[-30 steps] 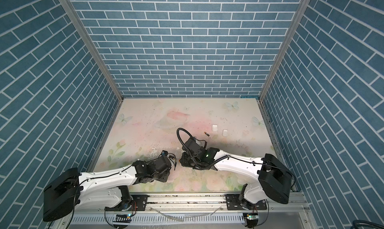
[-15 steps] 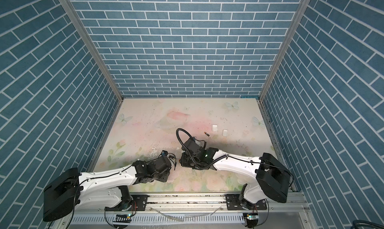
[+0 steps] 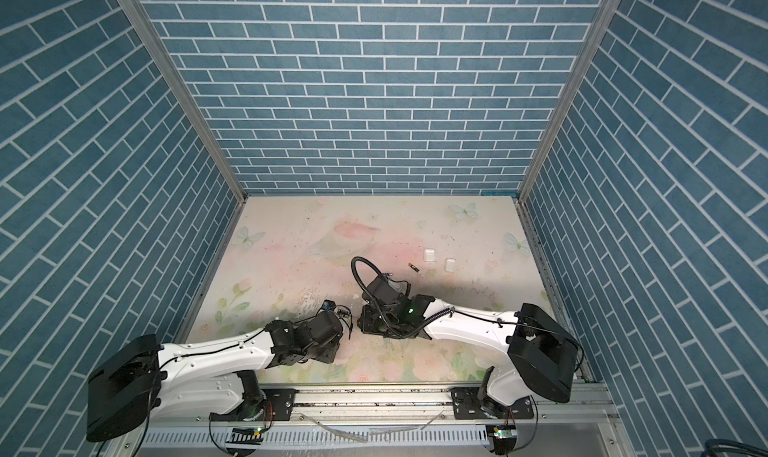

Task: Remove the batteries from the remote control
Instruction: 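Insert the screwdriver tip beside the upper battery's end with the right gripper, then lever the upper battery up out of the compartment with the screwdriver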

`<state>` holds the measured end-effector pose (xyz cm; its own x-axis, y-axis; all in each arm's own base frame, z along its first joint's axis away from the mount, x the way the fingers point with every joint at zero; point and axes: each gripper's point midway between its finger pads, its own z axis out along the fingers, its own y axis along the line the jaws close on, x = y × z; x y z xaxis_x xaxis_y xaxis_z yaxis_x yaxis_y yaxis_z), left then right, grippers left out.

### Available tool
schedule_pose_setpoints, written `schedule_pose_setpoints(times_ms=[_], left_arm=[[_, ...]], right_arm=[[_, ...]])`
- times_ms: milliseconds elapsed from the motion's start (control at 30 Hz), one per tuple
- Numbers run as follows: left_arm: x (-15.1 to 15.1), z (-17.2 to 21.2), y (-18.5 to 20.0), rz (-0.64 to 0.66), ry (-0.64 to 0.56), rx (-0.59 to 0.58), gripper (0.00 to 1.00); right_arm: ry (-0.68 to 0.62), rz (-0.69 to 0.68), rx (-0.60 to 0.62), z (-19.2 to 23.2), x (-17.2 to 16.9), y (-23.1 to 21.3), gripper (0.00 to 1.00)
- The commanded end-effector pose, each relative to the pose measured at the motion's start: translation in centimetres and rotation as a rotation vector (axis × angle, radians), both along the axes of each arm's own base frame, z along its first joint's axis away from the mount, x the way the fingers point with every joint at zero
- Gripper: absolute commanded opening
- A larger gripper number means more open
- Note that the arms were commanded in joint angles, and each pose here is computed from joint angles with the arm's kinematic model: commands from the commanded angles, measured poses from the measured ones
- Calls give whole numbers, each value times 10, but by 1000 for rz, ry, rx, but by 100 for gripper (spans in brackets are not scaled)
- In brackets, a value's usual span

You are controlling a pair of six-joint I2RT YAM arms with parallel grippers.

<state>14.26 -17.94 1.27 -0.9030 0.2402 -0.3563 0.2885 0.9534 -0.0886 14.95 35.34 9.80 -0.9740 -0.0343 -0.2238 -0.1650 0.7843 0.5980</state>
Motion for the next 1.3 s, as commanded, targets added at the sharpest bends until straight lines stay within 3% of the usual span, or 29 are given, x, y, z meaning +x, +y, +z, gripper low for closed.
schedule_pose_setpoints(times_ms=[0, 600, 1267], left_arm=[[-39, -31, 29, -37, 181, 107, 43], [-41, -33, 27, -45, 192, 110, 40], [-41, -34, 27, -46, 194, 115, 39]], right_arm=[[-53, 12, 109, 23, 12, 23, 0], [-109, 19, 200, 51, 25, 33, 0], [-140, 27, 203, 69, 28, 32, 0]])
